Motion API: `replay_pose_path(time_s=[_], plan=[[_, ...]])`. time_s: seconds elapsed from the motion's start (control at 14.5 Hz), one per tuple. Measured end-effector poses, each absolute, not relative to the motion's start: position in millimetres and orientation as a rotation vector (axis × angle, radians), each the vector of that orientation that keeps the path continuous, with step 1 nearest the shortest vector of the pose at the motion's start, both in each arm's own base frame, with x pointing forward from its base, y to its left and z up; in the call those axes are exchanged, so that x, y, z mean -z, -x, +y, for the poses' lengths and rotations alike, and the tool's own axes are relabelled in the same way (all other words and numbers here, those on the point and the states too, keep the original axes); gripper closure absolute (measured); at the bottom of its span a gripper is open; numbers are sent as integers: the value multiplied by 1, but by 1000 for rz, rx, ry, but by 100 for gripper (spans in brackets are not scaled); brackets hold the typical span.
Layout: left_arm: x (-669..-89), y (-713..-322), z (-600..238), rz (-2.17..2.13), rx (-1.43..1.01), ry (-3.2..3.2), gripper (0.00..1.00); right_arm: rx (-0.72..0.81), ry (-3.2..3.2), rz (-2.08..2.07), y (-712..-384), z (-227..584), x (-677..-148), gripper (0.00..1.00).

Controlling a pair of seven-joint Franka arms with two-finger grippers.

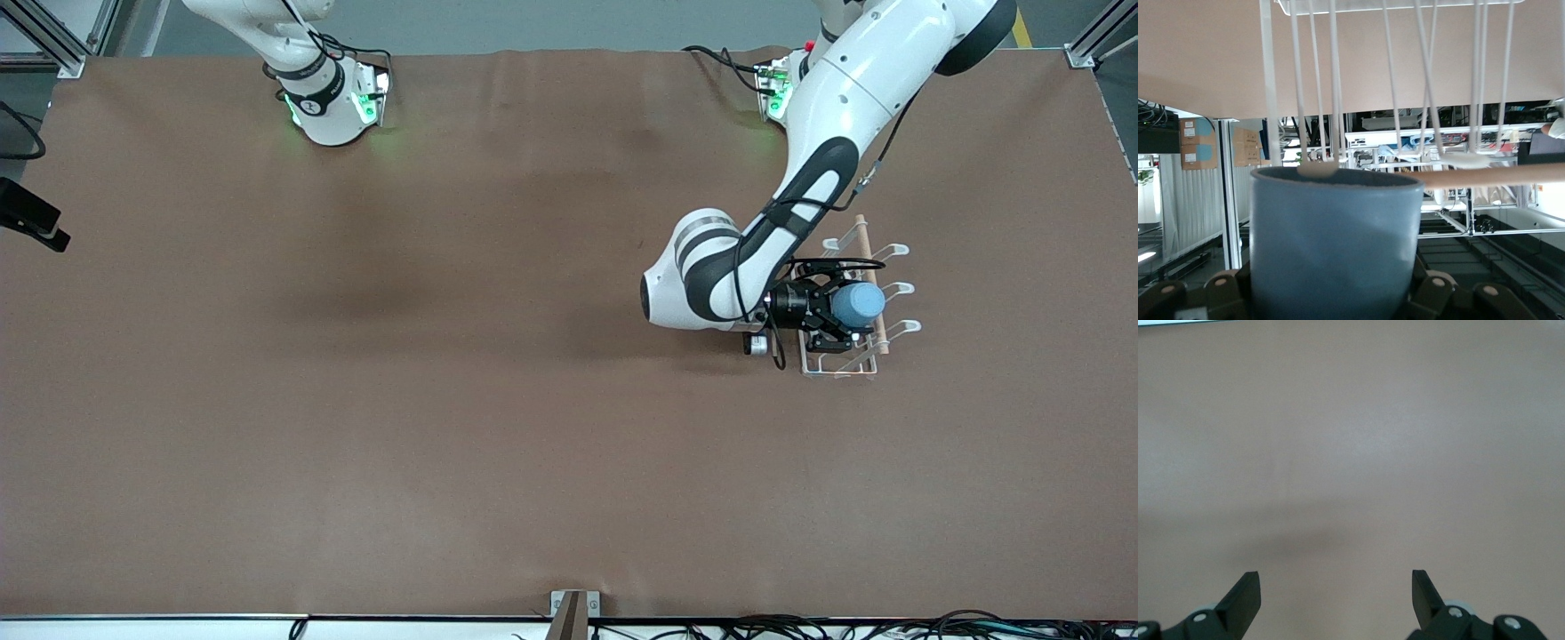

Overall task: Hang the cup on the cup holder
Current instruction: 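Lower the cup onto the hook and open the left gripper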

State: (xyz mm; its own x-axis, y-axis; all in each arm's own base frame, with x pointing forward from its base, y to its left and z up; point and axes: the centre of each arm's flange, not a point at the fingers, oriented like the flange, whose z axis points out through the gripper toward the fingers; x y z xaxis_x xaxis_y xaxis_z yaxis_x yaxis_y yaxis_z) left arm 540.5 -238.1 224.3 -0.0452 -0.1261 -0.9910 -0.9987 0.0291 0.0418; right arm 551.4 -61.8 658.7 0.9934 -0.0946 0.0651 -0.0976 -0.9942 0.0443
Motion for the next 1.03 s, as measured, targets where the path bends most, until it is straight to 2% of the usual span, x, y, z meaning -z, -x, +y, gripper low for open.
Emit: replay_pose_path(time_s=[0.41,0.48,0.62,0.83,1.03], plan=[[-209,-544,-229,1322,-1168,1266,23,-80,-3090,-149,-551,-61,-655,0],[-212,-546,-229,1308,-1163,1311,18,-79,-3090,-149,-551,-61,-655,0],[-223,-553,-230,1285,-1150,1403,0,-74,-3091,-150,-551,-61,-655,0],[-236,-561,-229,1247,-1116,1458,0,-73,-3091,-151,-551,-61,-654,0],[-249,-568,-222,1042,-980,1595,0,-71,-3092,-152,-551,-61,-654,0]])
